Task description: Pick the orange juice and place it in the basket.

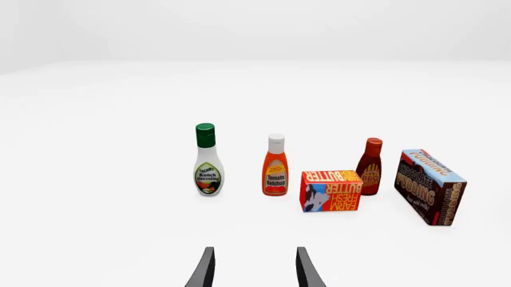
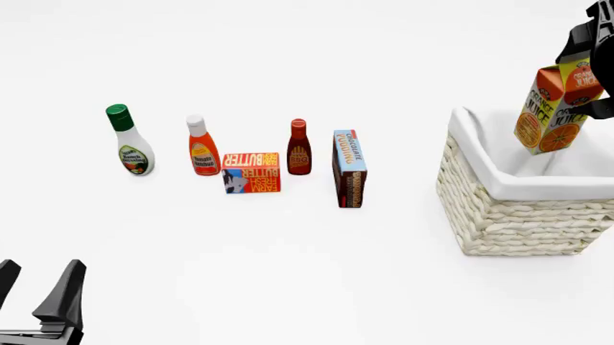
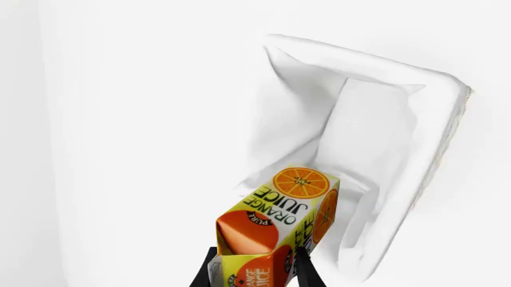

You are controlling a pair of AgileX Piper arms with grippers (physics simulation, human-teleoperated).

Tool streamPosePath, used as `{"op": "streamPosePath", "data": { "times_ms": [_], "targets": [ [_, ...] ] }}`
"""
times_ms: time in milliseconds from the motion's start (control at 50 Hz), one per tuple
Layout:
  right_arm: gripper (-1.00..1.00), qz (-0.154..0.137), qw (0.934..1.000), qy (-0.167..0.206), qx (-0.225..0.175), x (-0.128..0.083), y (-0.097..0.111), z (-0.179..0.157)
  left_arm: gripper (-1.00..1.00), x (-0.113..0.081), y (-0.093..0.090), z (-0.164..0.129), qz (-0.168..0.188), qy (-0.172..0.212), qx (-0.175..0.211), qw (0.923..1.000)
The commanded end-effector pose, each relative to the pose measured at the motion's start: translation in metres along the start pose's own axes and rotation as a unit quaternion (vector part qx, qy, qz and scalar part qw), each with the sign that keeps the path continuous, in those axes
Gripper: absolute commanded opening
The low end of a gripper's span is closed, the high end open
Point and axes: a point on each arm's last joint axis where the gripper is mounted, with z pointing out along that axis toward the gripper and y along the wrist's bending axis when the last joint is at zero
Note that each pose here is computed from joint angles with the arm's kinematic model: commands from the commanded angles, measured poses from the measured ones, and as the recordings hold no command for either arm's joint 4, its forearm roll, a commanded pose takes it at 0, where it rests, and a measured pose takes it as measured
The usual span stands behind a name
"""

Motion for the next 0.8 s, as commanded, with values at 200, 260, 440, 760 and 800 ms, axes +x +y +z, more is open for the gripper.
{"op": "streamPosePath", "data": {
  "times_ms": [200,260,440,760,800],
  "targets": [
    [-1.0,0.004,0.9994,0.001,0.034,-0.01,-0.002,0.029,1.0,0.0,0.0,0.0,0.0,0.0,0.0,1.0],
    [-1.0,0.002,0.9991,0.0,0.041,-0.013,-0.004,0.031,1.0,0.0,0.0,0.0,0.0,0.0,0.0,1.0],
    [-1.0,-0.002,0.9984,0.001,0.056,-0.017,-0.007,0.04,1.0,0.0,0.0,0.0,0.0,0.0,0.0,1.0],
    [-1.0,-0.002,0.9969,0.016,0.077,-0.008,-0.009,0.052,1.0,0.0,0.0,0.0,0.0,0.0,0.0,1.0],
    [-1.0,-0.001,0.9967,0.019,0.079,-0.006,-0.009,0.053,1.0,0.0,0.0,0.0,0.0,0.0,0.0,1.0]
  ]
}}
